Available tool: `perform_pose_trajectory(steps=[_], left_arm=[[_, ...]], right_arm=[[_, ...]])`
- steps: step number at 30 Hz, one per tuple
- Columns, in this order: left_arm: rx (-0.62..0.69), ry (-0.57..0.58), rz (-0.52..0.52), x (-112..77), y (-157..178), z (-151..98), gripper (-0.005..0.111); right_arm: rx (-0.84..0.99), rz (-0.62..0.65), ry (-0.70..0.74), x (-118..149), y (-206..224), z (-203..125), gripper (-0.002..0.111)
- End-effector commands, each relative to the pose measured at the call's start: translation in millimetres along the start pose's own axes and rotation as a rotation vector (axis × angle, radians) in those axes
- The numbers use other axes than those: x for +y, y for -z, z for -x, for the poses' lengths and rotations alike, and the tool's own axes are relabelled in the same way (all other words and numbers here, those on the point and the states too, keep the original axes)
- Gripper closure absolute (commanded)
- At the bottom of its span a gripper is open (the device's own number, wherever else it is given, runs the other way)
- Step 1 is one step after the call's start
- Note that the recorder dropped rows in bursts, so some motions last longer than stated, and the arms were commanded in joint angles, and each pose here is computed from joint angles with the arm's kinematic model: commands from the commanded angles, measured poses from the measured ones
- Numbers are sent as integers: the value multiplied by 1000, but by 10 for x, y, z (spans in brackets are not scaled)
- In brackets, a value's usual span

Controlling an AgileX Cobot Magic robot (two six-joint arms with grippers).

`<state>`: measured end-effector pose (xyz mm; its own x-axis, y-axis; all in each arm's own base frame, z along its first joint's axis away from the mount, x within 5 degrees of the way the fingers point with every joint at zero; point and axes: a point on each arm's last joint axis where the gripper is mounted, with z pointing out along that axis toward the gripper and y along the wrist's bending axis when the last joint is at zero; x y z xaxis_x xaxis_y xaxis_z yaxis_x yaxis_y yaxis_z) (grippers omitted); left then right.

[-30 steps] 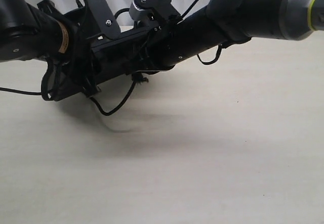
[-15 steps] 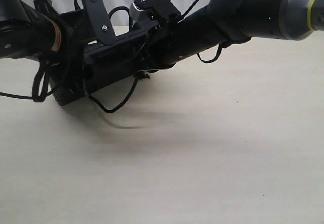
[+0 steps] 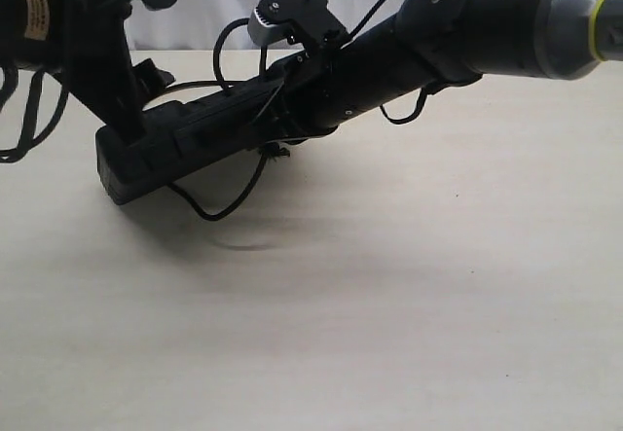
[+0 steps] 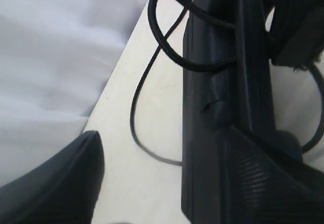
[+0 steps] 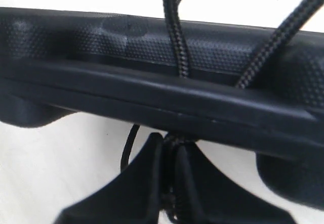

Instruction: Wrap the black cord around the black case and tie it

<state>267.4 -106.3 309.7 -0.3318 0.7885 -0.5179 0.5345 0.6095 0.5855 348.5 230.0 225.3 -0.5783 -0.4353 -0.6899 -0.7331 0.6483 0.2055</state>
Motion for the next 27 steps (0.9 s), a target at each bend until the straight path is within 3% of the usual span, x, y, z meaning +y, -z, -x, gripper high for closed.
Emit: perform_pose_trajectory(steps=[1,5,7,11,15,18,23,27], left_arm=[[-65,165,-26,36,-48,33,41],[16,425,-77,284,-251,-51,41],[47,489,-176,342,-364,-62,45],[-34,505,-395,422,-533,28,59],[-132,556,-415,520,-731,86,61],[-122,498,-454,460,-872,64,61],[-128,509,-429,443,-1038,37,61],[-186,498,-482,345,-1221,54,61]], right_arm=[[-16,-11,12,-3,15,29,104],[-16,-11,12,-3,15,29,104],[-15,-9,12,-2,14,28,104],[-5,2,12,8,14,19,104],[13,23,12,27,15,3,104],[13,23,12,27,15,3,104],[13,23,12,27,15,3,104],[15,22,15,26,15,1,104]])
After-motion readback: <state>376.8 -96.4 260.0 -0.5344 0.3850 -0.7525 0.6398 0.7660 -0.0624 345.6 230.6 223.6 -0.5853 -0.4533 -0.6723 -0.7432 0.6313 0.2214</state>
